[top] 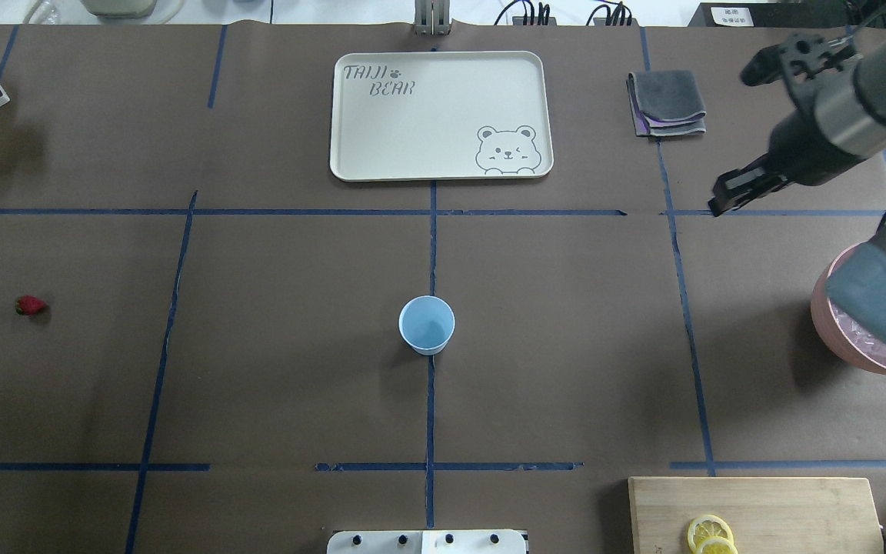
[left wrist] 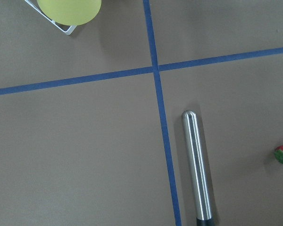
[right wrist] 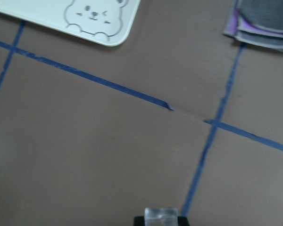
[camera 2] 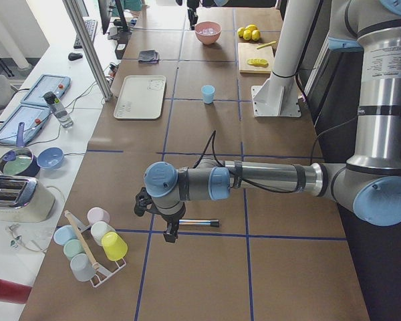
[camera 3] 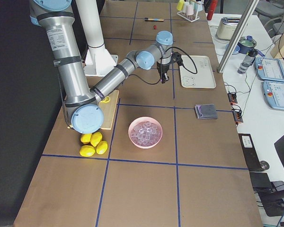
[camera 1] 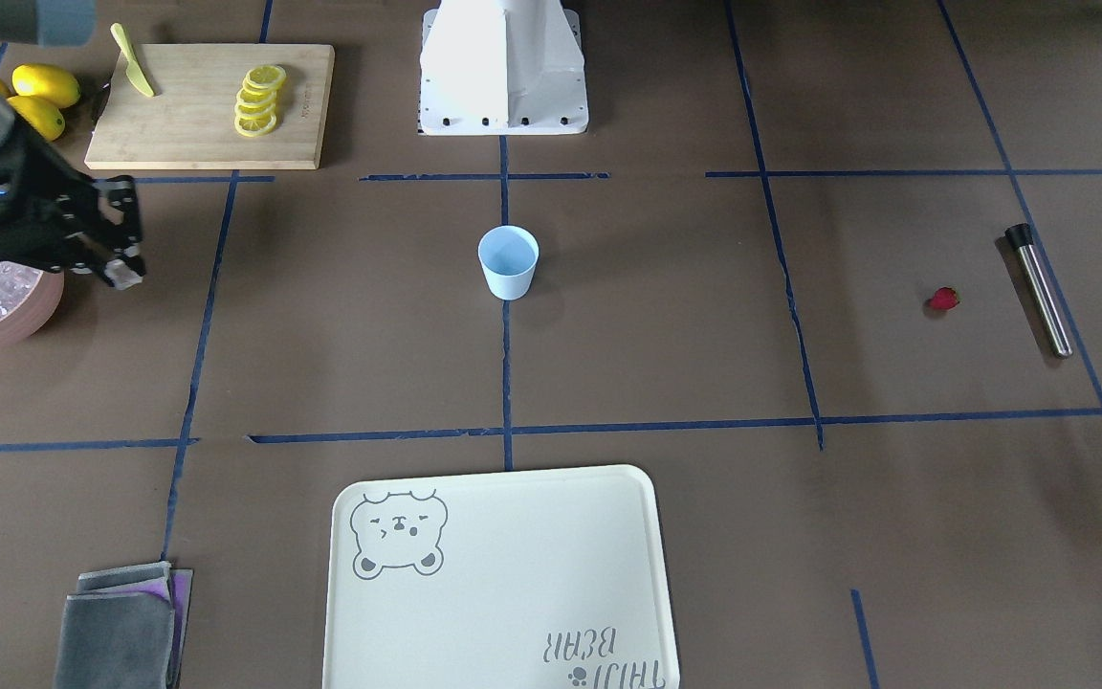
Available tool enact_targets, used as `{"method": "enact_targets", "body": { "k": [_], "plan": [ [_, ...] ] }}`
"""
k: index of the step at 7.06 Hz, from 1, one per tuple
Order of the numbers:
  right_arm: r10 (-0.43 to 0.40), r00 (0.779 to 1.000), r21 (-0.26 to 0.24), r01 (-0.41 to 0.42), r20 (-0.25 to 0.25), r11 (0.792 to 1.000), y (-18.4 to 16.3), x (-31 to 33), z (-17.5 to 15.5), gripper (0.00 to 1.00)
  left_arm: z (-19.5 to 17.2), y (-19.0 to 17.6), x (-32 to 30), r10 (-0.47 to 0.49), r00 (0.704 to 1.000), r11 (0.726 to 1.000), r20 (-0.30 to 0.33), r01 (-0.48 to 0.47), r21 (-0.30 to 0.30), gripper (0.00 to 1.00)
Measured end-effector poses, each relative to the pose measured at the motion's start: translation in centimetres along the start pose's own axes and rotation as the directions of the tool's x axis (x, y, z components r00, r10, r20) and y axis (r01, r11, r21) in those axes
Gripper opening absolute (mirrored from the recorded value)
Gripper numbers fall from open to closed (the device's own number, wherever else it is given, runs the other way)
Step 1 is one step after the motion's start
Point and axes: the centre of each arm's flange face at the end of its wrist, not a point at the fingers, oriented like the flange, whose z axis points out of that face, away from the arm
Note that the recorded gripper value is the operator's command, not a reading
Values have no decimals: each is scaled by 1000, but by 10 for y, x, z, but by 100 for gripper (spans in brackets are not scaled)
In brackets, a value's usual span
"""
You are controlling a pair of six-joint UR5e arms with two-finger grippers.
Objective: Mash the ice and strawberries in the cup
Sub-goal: 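Carry the ice cube with the right gripper over the light-blue cup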
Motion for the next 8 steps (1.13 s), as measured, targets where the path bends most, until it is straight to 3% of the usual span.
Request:
{"method": "enact_targets", "body": {
  "k": [3,8],
  "plan": [
    [100,995,27,-100,2,995,14,-176,59,1,3,0,-3,-3,1000,1000,-1,3,-5,100],
    [157,987,6,-157,-47,988,1,-303,113,1,4,1,-4,-6,1000,1000,-2,6,-8,100]
  ]
}}
